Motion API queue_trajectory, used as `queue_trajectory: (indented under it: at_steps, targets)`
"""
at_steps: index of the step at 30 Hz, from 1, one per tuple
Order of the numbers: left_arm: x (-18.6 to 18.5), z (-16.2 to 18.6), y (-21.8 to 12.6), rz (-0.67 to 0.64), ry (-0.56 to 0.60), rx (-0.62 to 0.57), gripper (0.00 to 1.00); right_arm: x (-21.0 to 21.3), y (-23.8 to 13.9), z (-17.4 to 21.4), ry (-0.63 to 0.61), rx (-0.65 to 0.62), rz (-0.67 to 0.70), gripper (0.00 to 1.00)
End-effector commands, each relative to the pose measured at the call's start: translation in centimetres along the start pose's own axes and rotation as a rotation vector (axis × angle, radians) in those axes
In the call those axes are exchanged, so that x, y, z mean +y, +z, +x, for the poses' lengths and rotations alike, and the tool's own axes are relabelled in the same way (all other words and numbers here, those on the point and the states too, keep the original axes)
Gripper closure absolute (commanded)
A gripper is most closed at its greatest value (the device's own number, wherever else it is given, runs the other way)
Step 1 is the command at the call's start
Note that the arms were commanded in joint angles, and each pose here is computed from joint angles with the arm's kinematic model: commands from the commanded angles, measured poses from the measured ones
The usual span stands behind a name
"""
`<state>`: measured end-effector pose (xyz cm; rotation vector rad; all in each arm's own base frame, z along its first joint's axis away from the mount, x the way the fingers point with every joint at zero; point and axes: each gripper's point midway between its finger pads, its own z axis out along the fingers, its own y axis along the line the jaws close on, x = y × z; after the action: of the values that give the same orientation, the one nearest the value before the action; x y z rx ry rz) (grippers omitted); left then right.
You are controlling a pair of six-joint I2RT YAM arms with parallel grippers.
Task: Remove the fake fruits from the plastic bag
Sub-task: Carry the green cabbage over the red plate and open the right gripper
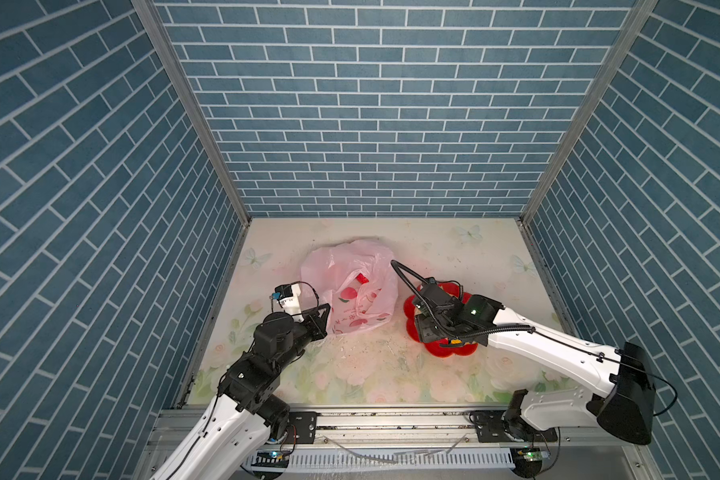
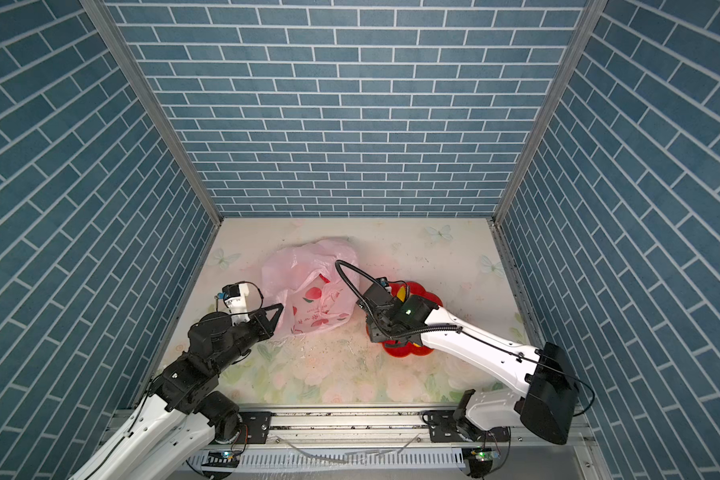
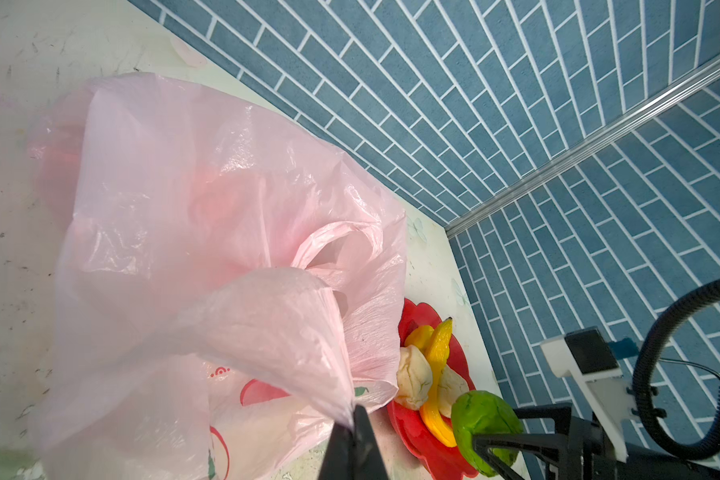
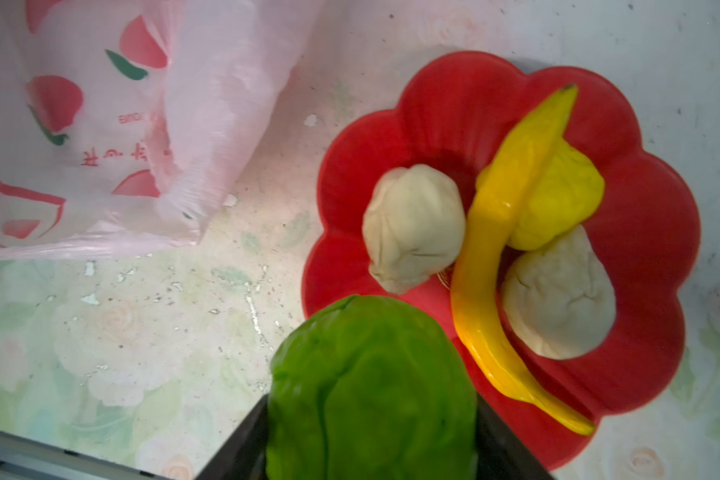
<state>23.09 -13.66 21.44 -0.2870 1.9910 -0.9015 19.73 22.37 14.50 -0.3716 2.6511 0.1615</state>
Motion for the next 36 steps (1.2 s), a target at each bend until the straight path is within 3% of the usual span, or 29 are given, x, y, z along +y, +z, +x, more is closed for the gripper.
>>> queue_trajectory:
  at_steps: [1, 22, 36]
  targets:
    - [-0.4, 0.0, 0.2, 0.021, 0.014, 0.001, 1.00, -2.8, 0.3, 2.1, 0.109, 0.034, 0.084, 0.46]
    - [-0.4, 0.0, 0.4, 0.018, 0.011, 0.005, 1.00, -5.1, 4.1, 6.1, 0.177, 0.135, 0.136, 0.39]
    - [-0.5, 0.0, 0.3, 0.020, 0.011, 0.005, 1.00, -5.6, 4.7, 6.5, 0.180, 0.153, 0.162, 0.22]
